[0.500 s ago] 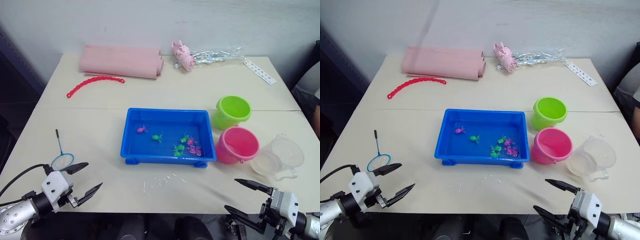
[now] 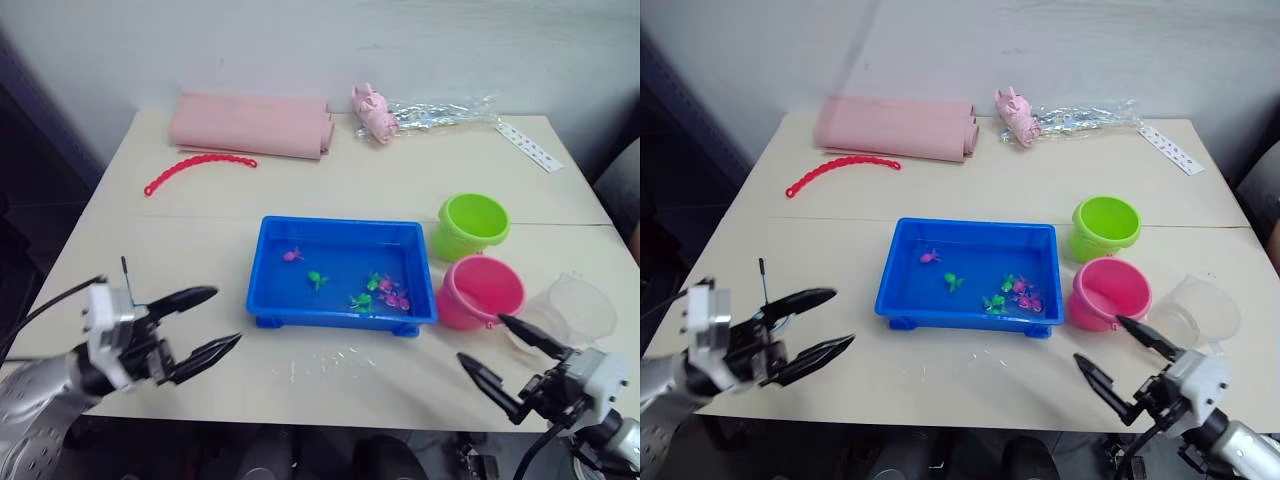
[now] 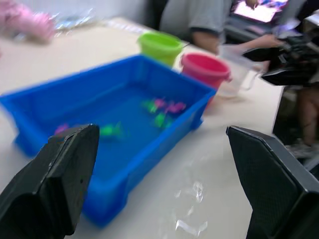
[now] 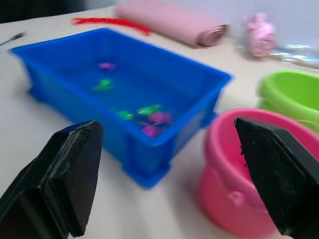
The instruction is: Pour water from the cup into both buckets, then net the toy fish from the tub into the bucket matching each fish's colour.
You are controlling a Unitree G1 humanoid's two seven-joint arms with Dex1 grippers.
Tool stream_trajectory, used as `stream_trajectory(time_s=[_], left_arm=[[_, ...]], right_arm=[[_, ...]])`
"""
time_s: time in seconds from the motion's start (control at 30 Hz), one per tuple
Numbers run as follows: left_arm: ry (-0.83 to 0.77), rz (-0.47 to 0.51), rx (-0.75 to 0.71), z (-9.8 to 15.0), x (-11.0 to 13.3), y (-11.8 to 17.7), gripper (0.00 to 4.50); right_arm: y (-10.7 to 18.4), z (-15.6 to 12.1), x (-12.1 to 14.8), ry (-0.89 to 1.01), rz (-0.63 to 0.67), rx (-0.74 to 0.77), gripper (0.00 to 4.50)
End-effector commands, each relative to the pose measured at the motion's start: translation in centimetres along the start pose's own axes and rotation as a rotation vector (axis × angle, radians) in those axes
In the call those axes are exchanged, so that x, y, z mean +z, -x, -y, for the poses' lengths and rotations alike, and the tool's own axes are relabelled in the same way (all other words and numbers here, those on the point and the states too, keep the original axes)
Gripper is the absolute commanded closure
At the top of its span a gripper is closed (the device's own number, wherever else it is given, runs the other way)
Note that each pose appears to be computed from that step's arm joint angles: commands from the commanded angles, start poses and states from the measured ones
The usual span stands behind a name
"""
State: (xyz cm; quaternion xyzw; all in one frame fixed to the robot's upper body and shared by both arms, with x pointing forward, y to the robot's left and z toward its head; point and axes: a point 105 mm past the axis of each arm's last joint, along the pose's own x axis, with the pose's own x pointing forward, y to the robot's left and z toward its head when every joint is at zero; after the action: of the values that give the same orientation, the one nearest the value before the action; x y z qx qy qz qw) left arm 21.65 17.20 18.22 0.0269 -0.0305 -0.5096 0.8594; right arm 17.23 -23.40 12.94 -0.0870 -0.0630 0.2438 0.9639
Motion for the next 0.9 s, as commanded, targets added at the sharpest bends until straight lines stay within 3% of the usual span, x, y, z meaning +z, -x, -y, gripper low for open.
stream_trajectory(time_s=[0.03, 0.2, 0.3, 0.37, 0.47, 0.63, 0.9], left_arm=[[0.002, 0.024, -0.134, 0.9, 0.7, -2.3, 0.03], [-0.012, 0.019, -0.288, 1.1, 0.2, -4.7, 0.03], [-0.028, 0.004, -0.345, 1.0, -0.3, -5.7, 0.03], [-0.058, -0.024, -0.402, 1.3, -1.0, -6.3, 0.03], [-0.084, -0.011, -0.426, 1.0, -0.9, -7.2, 0.03], [-0.158, -0.026, -0.441, 0.7, -0.9, -7.8, 0.03], [-0.162, -0.053, -0.374, 0.7, -1.4, -6.6, 0.03]], right_arm=[[2.6, 1.7, 1.5, 0.007, 0.017, -0.241, 0.0], [7.0, 2.0, 1.2, -0.026, -0.03, -0.533, 0.0], [9.1, 1.9, -0.5, -0.121, -0.083, -0.698, 0.0], [9.4, 1.9, -2.1, -0.182, -0.131, -0.778, 0.0], [9.0, 3.6, -3.2, -0.25, -0.096, -0.899, 0.0], [8.6, 5.7, -5.7, -0.303, -0.164, -0.973, 0.0], [5.9, 6.2, -6.7, -0.312, -0.188, -0.898, 0.0]])
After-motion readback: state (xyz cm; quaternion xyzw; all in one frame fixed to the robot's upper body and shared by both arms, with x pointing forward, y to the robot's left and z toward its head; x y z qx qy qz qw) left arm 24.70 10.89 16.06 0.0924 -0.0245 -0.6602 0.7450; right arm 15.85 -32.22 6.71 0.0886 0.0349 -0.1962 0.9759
